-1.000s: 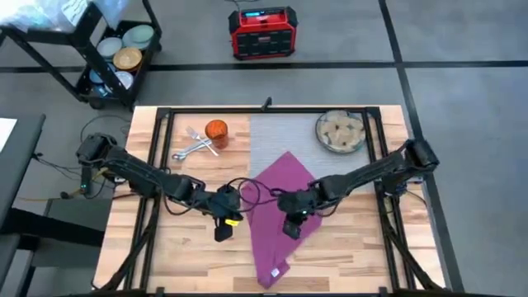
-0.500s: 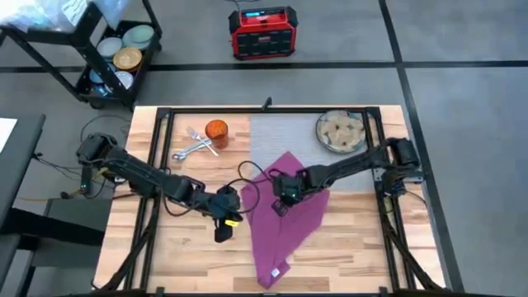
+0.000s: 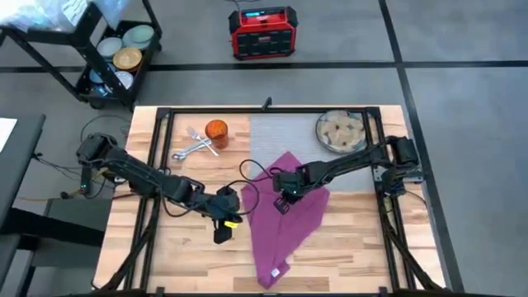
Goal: Set table place
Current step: Fold the purple napkin
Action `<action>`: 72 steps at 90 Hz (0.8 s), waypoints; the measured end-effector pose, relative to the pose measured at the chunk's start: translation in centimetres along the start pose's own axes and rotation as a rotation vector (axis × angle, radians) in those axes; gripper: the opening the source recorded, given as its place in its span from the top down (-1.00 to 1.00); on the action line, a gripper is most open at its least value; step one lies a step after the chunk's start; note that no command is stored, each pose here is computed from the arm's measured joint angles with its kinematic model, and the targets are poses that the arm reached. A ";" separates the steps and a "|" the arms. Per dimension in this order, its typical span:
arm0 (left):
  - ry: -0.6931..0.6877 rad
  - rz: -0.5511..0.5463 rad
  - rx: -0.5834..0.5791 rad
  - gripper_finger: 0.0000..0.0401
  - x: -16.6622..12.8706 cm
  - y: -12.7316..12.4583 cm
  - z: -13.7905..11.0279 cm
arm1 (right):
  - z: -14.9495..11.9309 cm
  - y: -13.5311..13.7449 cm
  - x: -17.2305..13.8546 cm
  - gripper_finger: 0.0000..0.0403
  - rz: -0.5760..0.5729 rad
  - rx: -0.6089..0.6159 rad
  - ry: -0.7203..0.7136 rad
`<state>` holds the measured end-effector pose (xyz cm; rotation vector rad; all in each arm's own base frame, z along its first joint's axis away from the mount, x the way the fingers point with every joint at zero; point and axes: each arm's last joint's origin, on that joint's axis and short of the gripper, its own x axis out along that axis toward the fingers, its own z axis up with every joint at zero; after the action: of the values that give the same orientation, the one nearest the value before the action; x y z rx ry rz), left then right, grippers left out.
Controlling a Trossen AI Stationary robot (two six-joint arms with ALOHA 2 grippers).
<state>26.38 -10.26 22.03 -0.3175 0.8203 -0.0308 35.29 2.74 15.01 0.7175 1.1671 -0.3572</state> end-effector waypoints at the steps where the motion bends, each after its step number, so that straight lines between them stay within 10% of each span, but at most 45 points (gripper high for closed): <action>1: 0.000 0.000 0.000 1.00 0.0 0.0 0.0 | 0.0 0.0 0.0 1.00 0.002 0.000 -0.001; 72: -0.025 -0.047 -0.037 1.00 -1.8 -0.8 0.0 | 0.6 1.3 1.0 1.00 0.179 -0.009 -0.007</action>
<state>25.20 -10.74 23.53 -0.3718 0.7887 -0.0554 36.86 3.39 14.66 0.8062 1.0882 -0.2039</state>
